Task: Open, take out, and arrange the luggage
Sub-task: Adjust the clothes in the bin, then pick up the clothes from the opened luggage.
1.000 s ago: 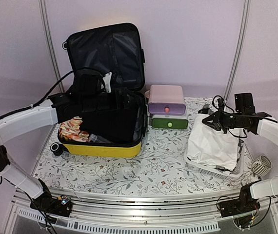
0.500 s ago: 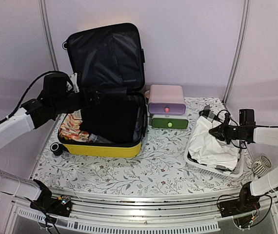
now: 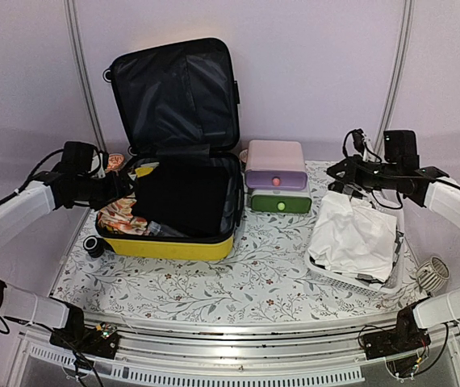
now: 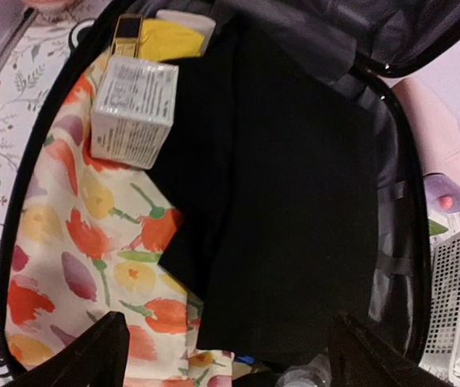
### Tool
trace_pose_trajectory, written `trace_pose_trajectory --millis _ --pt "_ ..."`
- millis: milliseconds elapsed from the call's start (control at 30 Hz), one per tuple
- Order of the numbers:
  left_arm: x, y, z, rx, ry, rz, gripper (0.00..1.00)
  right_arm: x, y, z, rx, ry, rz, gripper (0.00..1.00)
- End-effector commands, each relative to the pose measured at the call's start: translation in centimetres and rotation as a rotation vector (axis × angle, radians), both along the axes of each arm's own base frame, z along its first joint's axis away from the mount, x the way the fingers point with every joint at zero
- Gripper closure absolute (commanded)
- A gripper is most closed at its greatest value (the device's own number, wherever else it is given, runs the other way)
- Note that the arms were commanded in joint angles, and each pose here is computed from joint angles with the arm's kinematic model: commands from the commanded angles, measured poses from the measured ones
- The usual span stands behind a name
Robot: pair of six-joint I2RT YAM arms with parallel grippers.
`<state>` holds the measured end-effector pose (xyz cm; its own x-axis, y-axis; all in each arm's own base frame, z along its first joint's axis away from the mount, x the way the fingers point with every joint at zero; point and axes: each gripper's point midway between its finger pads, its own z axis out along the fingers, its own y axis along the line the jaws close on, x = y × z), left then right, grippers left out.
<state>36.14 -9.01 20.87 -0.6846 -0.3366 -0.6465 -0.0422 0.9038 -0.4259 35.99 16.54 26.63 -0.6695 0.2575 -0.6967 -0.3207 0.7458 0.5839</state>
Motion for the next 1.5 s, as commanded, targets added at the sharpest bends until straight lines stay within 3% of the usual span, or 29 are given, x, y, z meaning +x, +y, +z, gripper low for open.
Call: trace_pose_trajectory --millis 0,133,467,633,1033,1200,1267,1467 --pt "-0.2 0.2 -3.2 -0.008 0.082 -0.043 0.12 -0.7 4.4 0.1 0.032 -0.015 0.147 0.76" --pt "1.4 -0.2 -4.9 -0.025 0.114 -0.084 0.08 -0.6 7.1 -0.2 0.045 0.006 0.217 0.70" --pt "4.4 -0.5 -7.4 -0.009 0.192 -0.104 0.12 -0.7 8.0 -2.5 0.052 0.035 0.230 0.69" --pt "5.3 -0.8 -7.1 -0.011 0.165 -0.114 0.15 -0.9 8.0 -3.3 0.050 0.047 0.232 0.69" --pt "8.3 -4.4 -7.9 -0.110 0.203 -0.255 0.38 -0.8 8.4 -4.3 0.063 0.078 0.245 0.69" --pt "8.1 -5.4 -7.8 -0.145 0.230 -0.282 0.39 -1.0 8.3 -4.8 0.063 0.090 0.242 0.69" --pt "8.0 -5.7 -7.3 -0.155 0.224 -0.294 0.48 -1.0 8.3 -4.8 0.063 0.090 0.242 0.69" --pt "7.2 -8.0 -3.5 -0.310 0.172 -0.398 0.93 -0.9 8.8 -5.2 0.076 0.104 0.260 0.69"
